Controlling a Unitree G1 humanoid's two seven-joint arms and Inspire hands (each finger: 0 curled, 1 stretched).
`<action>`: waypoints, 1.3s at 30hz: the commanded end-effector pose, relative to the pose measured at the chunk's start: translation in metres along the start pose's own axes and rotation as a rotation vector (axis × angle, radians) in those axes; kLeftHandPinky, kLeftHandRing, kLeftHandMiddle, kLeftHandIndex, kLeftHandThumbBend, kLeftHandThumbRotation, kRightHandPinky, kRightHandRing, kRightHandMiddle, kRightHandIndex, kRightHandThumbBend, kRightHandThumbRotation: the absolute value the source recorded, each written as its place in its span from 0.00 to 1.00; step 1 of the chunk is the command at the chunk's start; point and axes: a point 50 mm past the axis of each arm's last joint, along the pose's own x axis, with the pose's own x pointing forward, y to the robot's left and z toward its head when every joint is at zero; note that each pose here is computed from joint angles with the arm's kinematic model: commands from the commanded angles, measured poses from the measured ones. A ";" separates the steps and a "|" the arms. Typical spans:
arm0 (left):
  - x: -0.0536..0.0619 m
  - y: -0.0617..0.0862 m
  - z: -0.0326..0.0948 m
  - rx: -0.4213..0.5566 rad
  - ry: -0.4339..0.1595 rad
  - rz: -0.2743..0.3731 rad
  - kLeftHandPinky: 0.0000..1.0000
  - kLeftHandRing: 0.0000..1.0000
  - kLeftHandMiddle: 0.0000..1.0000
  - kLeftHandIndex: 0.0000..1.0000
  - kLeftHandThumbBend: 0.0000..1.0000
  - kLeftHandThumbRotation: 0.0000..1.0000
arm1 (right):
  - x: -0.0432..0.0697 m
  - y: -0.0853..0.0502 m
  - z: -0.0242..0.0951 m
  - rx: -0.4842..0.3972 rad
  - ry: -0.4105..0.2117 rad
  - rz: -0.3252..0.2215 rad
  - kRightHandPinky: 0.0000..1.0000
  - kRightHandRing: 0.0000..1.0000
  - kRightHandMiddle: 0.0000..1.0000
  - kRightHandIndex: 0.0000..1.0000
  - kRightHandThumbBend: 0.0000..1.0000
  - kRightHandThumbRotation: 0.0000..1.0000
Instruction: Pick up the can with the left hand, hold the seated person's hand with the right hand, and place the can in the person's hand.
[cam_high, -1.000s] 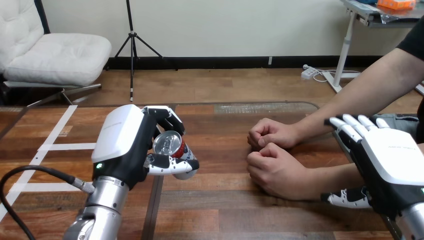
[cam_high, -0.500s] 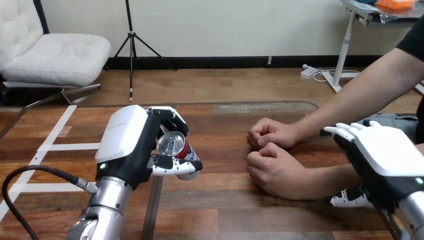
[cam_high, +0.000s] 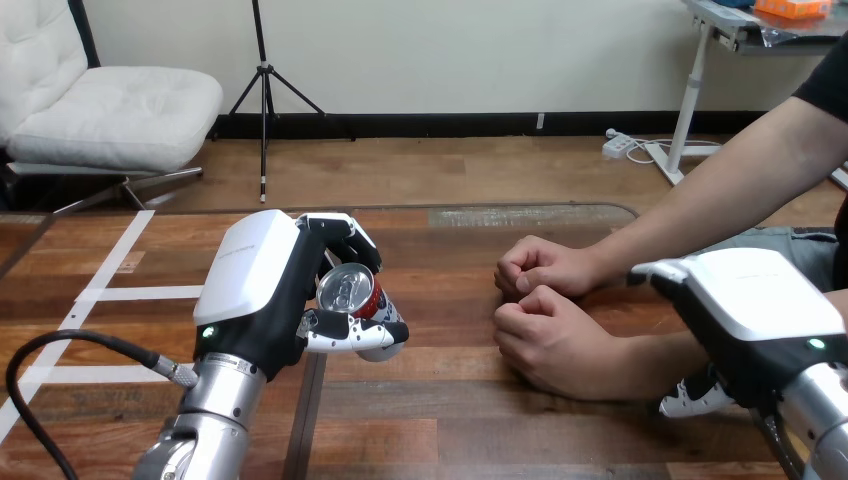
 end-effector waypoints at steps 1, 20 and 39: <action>0.011 0.018 0.018 -0.009 -0.099 0.082 0.29 0.34 0.40 0.43 0.71 0.00 | 0.010 -0.025 0.005 -0.076 -0.031 -0.047 0.88 0.87 0.86 0.83 0.86 0.09; 0.010 0.017 0.016 -0.022 -0.090 0.078 0.29 0.34 0.40 0.43 0.71 0.00 | 0.020 -0.026 0.008 -0.141 -0.034 0.031 0.83 0.83 0.82 0.80 0.83 0.04; 0.009 0.019 0.014 -0.023 -0.095 0.085 0.28 0.33 0.40 0.43 0.70 0.00 | 0.032 -0.023 0.013 -0.228 -0.022 0.139 0.77 0.80 0.80 0.77 0.78 0.08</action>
